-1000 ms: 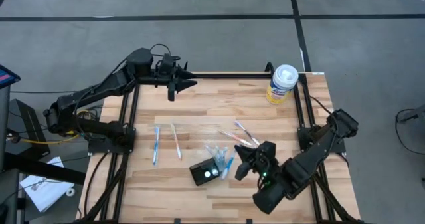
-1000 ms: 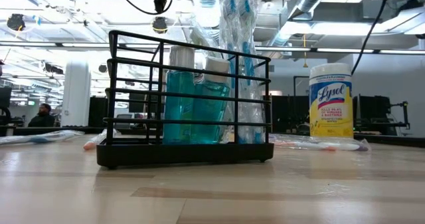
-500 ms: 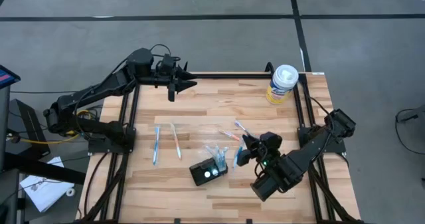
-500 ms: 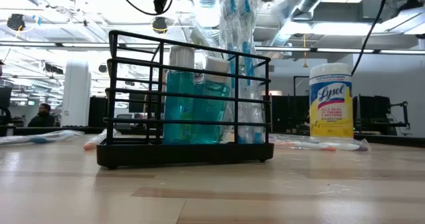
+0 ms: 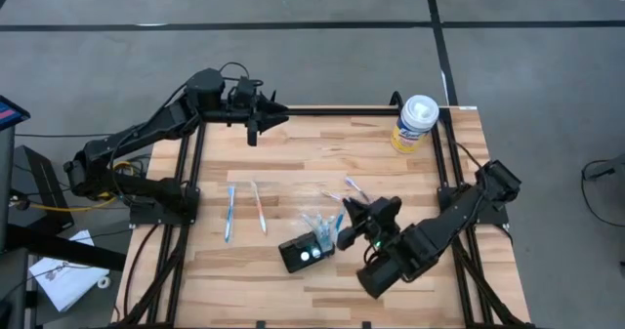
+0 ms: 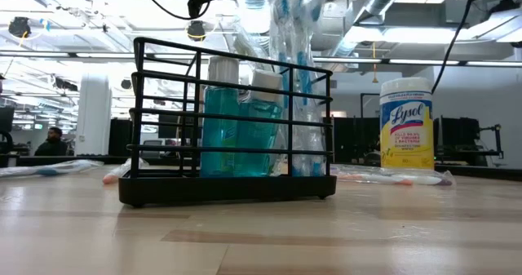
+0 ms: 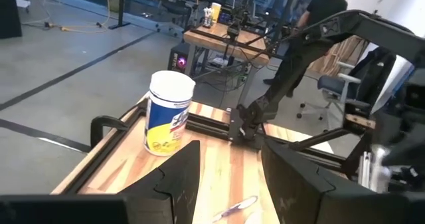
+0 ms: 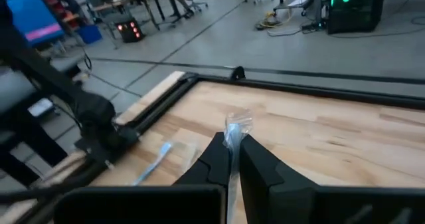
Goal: Pick & Place toothbrushing station
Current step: Put the blue toothbrush into the mesh organizer
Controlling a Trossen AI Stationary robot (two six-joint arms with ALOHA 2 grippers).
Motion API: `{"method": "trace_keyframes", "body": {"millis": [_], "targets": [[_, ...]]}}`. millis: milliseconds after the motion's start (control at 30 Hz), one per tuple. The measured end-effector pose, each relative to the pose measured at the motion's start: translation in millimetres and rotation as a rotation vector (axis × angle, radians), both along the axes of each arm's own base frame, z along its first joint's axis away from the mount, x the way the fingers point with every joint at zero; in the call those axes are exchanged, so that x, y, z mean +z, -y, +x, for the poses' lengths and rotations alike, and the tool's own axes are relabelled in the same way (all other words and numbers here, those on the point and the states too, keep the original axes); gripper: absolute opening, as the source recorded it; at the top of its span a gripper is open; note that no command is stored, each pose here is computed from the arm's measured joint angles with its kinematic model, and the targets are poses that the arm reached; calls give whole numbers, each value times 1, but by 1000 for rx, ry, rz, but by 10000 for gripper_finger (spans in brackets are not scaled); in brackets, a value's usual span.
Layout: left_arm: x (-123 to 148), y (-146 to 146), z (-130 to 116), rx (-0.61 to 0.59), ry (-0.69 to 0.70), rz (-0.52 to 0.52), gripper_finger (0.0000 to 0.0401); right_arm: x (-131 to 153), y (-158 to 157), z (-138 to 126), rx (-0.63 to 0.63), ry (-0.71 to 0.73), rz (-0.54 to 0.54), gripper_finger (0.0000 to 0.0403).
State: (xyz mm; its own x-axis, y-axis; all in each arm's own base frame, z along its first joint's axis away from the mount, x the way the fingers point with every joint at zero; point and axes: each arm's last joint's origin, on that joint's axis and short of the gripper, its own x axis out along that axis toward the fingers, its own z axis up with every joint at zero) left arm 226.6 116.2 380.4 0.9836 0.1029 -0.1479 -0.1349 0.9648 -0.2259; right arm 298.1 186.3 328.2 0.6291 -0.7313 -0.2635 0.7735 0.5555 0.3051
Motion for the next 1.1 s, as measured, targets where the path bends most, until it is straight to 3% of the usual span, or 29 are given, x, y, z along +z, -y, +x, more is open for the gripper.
{"method": "trace_keyframes", "body": {"millis": [367,767,1100], "targets": [[-1,1,0,-6,-13,11,148,-48,-29,25,7,-7,11,5],[-2,1,0,-13,-24,40,134,-36,-20,19,-6,-53,-93,5],[-2,2,1,-23,-23,42,136,-38,-21,23,-6,-46,-82,5]]}}
